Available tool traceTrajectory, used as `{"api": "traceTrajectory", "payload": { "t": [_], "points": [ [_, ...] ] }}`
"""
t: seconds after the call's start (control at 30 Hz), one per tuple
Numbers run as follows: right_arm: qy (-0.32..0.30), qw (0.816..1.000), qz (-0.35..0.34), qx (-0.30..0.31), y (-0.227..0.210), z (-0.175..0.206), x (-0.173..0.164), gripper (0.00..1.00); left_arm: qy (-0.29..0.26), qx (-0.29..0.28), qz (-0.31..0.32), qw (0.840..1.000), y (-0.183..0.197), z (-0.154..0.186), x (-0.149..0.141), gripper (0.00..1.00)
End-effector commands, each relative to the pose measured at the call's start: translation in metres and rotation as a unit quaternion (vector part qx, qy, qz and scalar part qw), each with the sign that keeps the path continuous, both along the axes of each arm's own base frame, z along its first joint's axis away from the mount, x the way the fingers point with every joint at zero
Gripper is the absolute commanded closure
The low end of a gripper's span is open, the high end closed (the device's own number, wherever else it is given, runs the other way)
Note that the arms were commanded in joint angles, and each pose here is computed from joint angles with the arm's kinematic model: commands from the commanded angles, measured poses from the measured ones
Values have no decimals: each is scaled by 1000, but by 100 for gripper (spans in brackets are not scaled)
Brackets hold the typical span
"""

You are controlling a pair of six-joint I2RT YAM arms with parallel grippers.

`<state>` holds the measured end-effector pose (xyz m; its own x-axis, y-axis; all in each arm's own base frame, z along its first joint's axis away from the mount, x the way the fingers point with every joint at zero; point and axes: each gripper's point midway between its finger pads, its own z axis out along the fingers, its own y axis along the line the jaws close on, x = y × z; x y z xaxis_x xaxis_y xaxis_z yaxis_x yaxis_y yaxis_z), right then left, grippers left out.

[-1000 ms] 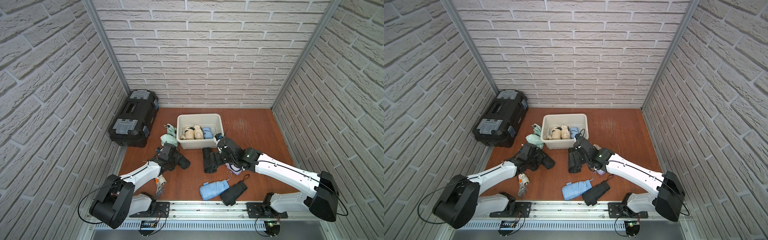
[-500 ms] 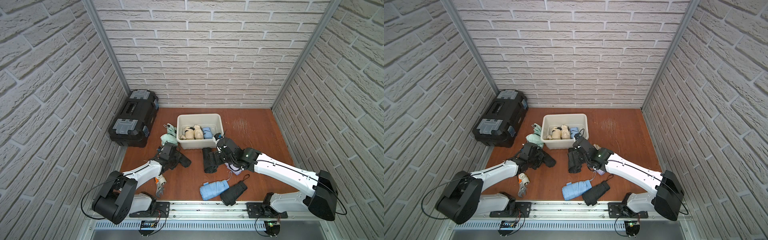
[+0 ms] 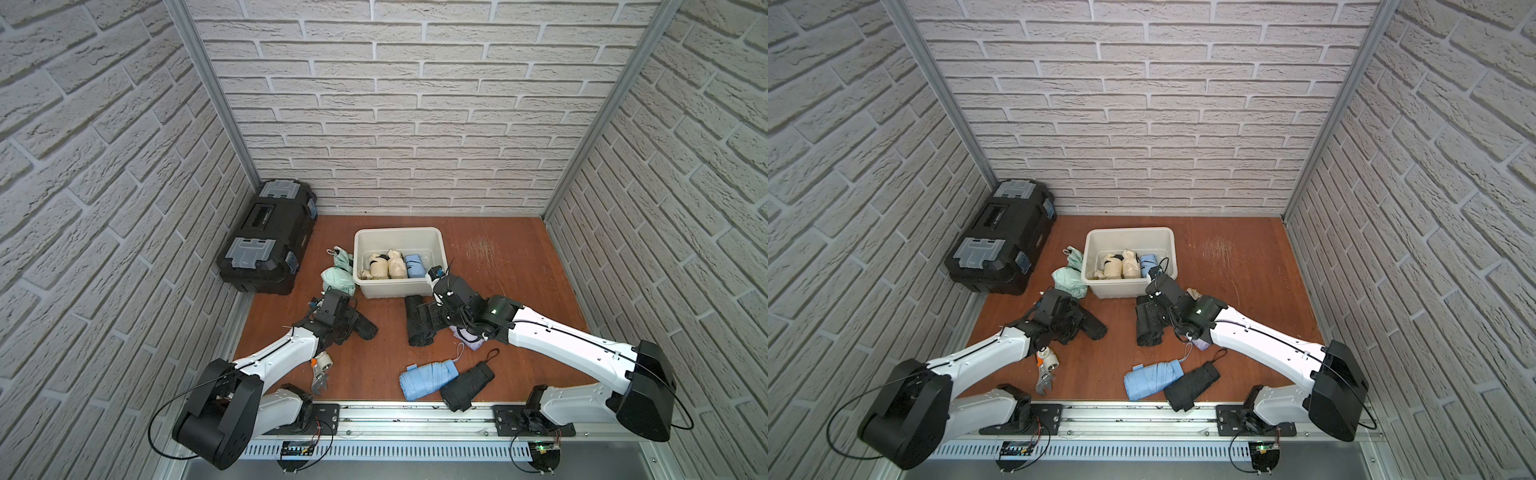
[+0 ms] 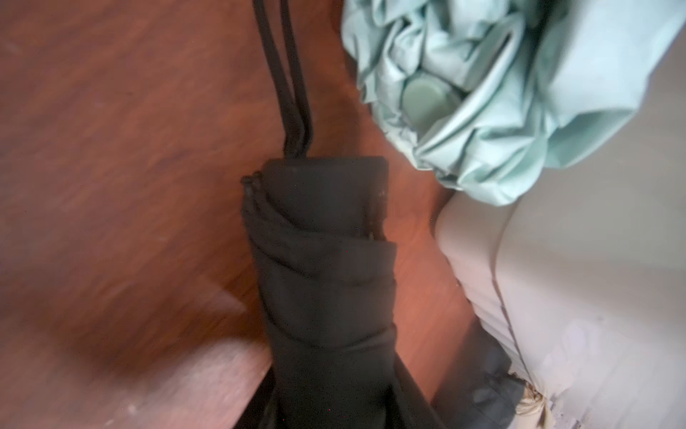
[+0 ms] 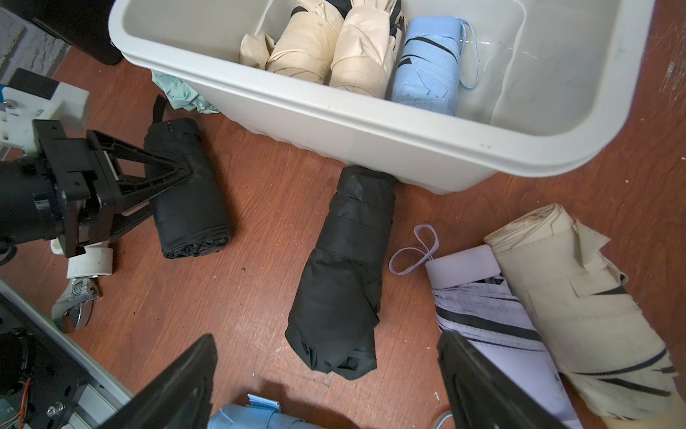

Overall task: Put the umbrella into the storage box
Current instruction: Pick up the umbrella from the center of the board.

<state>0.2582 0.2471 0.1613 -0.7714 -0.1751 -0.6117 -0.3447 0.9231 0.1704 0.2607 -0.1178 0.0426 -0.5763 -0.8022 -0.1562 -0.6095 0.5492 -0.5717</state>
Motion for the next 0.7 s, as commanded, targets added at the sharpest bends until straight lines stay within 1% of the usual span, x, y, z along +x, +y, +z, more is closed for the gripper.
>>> {"api": "traceTrajectory", "payload": {
  "t": [0.0,0.17,0.37,0.57,0.67],
  "points": [
    [-7,1000,6,14,8,7,2,5,-9,22,9,1000,12,5,-5,83],
    [-1,1000,14,18,14,6,2,5,-27,26,17,999,20,16,-9,88],
    [5,999,24,24,18,4,0,5,-38,27,23,999,25,27,-12,100],
    [10,999,41,17,24,2,1,5,-45,36,27,998,33,39,-19,100],
    [8,999,47,18,28,5,2,5,-59,40,28,997,38,50,-24,100]
  ]
}}
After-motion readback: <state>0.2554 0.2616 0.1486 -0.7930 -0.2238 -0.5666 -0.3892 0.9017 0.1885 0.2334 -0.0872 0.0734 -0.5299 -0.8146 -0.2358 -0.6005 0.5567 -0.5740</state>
